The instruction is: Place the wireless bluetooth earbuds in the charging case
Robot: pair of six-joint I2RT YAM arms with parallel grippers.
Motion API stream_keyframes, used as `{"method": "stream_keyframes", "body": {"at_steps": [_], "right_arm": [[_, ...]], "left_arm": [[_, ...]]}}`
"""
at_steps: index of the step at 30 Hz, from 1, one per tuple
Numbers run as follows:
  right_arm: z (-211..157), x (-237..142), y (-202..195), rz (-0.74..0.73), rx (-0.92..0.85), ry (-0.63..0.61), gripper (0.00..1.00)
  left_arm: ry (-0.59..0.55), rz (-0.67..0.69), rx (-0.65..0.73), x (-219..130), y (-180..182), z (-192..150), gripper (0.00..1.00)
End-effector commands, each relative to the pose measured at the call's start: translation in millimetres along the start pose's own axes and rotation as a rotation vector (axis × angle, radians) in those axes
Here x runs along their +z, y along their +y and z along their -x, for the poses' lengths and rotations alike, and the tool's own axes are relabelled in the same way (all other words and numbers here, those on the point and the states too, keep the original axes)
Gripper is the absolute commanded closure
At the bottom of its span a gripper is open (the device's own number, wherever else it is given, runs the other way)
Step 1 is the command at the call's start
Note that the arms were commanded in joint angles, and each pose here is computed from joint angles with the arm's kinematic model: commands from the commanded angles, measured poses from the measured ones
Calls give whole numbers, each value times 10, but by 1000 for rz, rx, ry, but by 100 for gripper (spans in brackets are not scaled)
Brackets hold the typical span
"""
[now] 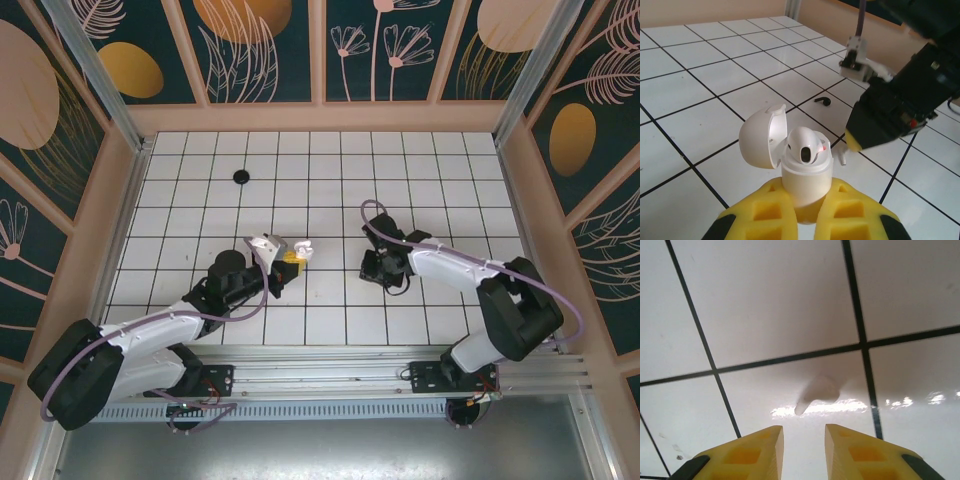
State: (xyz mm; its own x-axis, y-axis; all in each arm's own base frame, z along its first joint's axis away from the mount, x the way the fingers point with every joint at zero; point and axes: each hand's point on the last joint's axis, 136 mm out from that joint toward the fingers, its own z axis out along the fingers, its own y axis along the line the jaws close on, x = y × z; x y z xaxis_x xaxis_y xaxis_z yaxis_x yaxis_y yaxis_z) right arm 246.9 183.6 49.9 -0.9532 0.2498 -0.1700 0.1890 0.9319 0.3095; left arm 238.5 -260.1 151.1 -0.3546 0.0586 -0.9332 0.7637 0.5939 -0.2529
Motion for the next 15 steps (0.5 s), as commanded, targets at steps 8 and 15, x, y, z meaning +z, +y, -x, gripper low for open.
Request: {"method": "stream_keyframes", "body": {"at_steps": [8,15], "right_arm": [[47,-18,-91,89,74,0,71],[13,101,-70,139,151,-13,67]], "left_arm": [[-12,-14,21,74,-16,108,100],[-6,-17,25,85,-18,97,100]]}}
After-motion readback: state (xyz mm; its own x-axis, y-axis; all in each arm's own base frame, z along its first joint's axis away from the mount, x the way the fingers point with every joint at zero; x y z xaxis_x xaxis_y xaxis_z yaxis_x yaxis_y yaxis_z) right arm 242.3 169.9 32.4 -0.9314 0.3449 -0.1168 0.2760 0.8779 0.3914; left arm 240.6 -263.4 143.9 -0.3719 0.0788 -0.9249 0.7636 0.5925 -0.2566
